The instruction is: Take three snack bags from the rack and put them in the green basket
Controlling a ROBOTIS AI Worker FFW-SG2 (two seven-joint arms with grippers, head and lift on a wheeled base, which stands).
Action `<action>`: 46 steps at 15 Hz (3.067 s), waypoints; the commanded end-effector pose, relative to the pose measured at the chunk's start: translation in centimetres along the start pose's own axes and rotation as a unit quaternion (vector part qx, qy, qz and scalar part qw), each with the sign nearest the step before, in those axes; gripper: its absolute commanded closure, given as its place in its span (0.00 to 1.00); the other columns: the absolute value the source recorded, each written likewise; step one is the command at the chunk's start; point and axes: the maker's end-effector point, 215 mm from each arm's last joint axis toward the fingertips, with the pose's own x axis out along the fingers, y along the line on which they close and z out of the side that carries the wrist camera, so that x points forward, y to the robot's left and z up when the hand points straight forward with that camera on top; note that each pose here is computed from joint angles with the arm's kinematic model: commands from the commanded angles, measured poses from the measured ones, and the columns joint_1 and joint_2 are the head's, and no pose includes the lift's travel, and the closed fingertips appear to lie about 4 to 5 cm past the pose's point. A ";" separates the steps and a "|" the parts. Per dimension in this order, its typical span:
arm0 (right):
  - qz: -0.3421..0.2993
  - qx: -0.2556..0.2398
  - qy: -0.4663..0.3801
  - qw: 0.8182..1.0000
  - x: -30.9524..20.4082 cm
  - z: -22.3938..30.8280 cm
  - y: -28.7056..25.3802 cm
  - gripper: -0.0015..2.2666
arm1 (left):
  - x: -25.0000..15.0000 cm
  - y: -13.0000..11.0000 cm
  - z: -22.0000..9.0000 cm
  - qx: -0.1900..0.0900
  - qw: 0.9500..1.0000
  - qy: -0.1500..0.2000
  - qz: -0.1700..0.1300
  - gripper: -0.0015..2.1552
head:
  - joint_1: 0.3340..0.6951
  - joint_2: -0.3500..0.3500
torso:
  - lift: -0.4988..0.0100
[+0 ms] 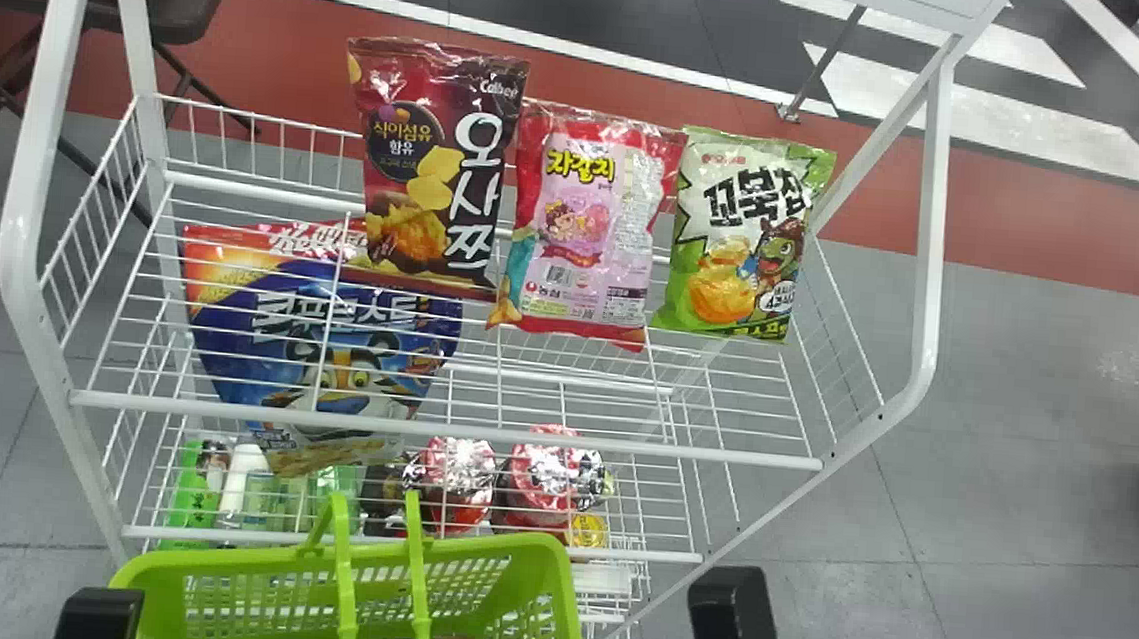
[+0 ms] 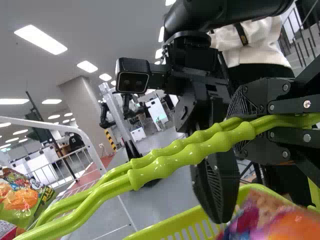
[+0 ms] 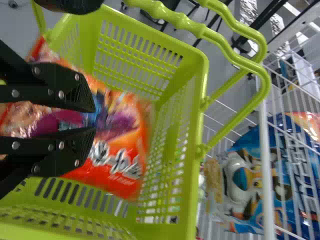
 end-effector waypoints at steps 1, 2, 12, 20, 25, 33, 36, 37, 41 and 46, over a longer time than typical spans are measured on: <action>-0.012 -0.018 -0.047 0.999 -0.5 2.7 -1.0 0.01 | 0.0 0.1 0.0 0.000 1.000 0.000 0.001 0.82 | 1.00 0.00 | 0.97; -0.018 -0.034 -0.084 0.996 -0.7 4.8 -1.3 0.02 | -0.1 0.1 0.1 0.000 1.000 -0.001 0.000 0.82 | 1.00 0.00 | 0.97; -0.192 -0.122 -0.427 0.875 -3.2 27.8 -9.6 0.02 | 2.1 -0.6 -1.9 -0.003 0.999 0.032 -0.006 0.82 | 1.00 0.00 | 0.97; -0.277 -0.081 -0.399 0.870 1.7 33.4 -20.1 0.03 | 2.3 -1.4 -2.1 -0.012 0.998 0.051 -0.026 0.79 | 1.00 0.00 | 0.97; -0.251 -0.070 -0.350 0.900 3.8 33.3 -22.2 0.39 | 2.6 -1.3 -2.1 -0.007 0.998 0.058 -0.025 0.79 | 1.00 0.00 | 0.97; -0.251 -0.078 -0.372 0.890 1.3 32.1 -20.4 0.96 | 2.5 -0.8 -2.1 -0.005 0.998 0.060 -0.018 0.79 | 1.00 0.00 | 0.97; -0.255 -0.079 -0.387 0.883 -1.2 32.1 -19.5 0.95 | 2.8 -0.9 -2.2 -0.004 0.998 0.062 -0.018 0.79 | 1.00 0.00 | 0.97; -0.256 -0.078 -0.396 0.878 -2.4 32.1 -19.2 0.96 | 2.7 -0.8 -2.2 -0.004 0.998 0.063 -0.017 0.79 | 1.00 0.00 | 0.97; -0.245 -0.080 -0.423 0.869 -8.5 29.8 -15.4 0.95 | 2.1 -0.4 -1.3 0.000 0.998 0.055 -0.013 0.79 | 1.00 0.00 | 0.97; -0.201 -0.043 -0.343 0.917 -11.0 21.8 -10.2 0.95 | 1.6 -0.2 -0.6 -0.004 0.999 0.035 -0.014 0.79 | 1.00 0.00 | 0.97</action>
